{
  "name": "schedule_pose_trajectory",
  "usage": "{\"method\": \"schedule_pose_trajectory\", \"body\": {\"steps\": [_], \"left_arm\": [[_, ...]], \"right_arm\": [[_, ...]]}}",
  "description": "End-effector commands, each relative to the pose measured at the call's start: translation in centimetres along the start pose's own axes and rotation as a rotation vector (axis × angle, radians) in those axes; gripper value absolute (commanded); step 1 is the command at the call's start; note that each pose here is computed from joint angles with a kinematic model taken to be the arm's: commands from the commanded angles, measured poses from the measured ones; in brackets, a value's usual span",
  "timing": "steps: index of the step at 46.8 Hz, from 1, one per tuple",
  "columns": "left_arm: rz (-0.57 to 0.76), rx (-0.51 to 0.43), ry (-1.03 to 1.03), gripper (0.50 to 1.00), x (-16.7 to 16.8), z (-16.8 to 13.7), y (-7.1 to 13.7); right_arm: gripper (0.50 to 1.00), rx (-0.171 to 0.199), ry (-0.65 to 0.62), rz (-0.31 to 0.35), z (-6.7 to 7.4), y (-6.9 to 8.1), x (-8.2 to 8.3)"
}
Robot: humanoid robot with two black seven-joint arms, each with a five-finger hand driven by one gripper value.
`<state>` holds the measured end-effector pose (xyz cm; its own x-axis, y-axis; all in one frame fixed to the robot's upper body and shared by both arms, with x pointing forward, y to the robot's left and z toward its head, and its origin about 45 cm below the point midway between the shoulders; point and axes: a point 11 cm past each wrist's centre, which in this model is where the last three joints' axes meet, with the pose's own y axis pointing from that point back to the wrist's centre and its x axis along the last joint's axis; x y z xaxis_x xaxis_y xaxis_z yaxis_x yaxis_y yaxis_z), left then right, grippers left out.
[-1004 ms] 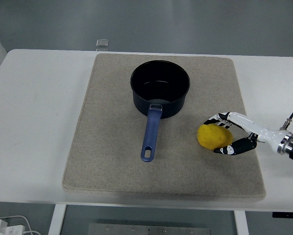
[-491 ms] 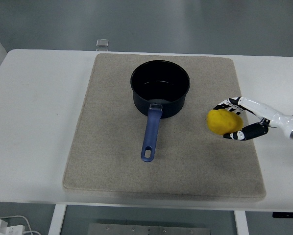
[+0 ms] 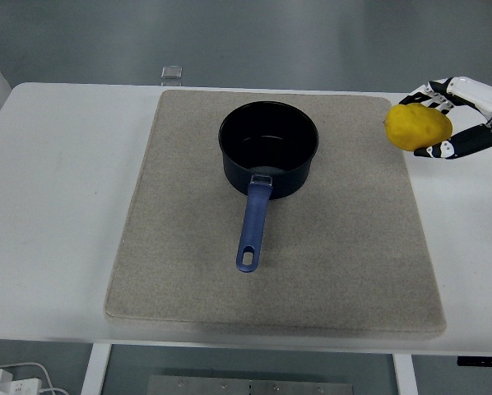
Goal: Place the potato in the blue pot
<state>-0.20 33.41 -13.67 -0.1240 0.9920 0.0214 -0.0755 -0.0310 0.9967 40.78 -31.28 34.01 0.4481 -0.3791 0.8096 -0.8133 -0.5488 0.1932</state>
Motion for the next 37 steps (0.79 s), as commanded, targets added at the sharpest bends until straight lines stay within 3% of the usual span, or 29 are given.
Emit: {"method": "schedule_pose_trajectory", "body": {"steps": [1,8,10,14,21,27,32,37], "left_arm": [[0.0,0.0,0.0,1.0,0.0,0.0,0.0],[0.0,0.0,0.0,1.0,0.0,0.0,0.0],[0.0,0.0,0.0,1.0,0.0,0.0,0.0],[0.0,0.0,0.0,1.0,0.0,0.0,0.0],[0.0,0.0,0.0,1.0,0.0,0.0,0.0],[0.0,0.0,0.0,1.0,0.0,0.0,0.0],[0.0,0.0,0.001,1.0,0.0,0.0,0.0],[0.0,0.0,0.0,1.0,0.0,0.0,0.0]], "right_arm": [[0.5,0.003,-0.001,-0.003,-0.1,-0.2,-0.1],[0.5,0.027,0.009,0.004,-1.3,-1.0,0.5],[0.5,0.061,0.024,0.003,-2.8,-2.0,0.8],[0.5,0.127,0.029,-0.029,-5.5,-4.9,-0.2],[0.5,0.191,0.035,-0.061,-9.0,-9.0,-1.8],[0.5,0.194,0.003,-0.066,-9.7,-11.2,-2.6],[0.5,0.189,0.002,-0.106,-10.0,-13.0,-4.3],[0.5,0.189,-0.001,-0.12,-10.3,-14.1,-5.3]]}}
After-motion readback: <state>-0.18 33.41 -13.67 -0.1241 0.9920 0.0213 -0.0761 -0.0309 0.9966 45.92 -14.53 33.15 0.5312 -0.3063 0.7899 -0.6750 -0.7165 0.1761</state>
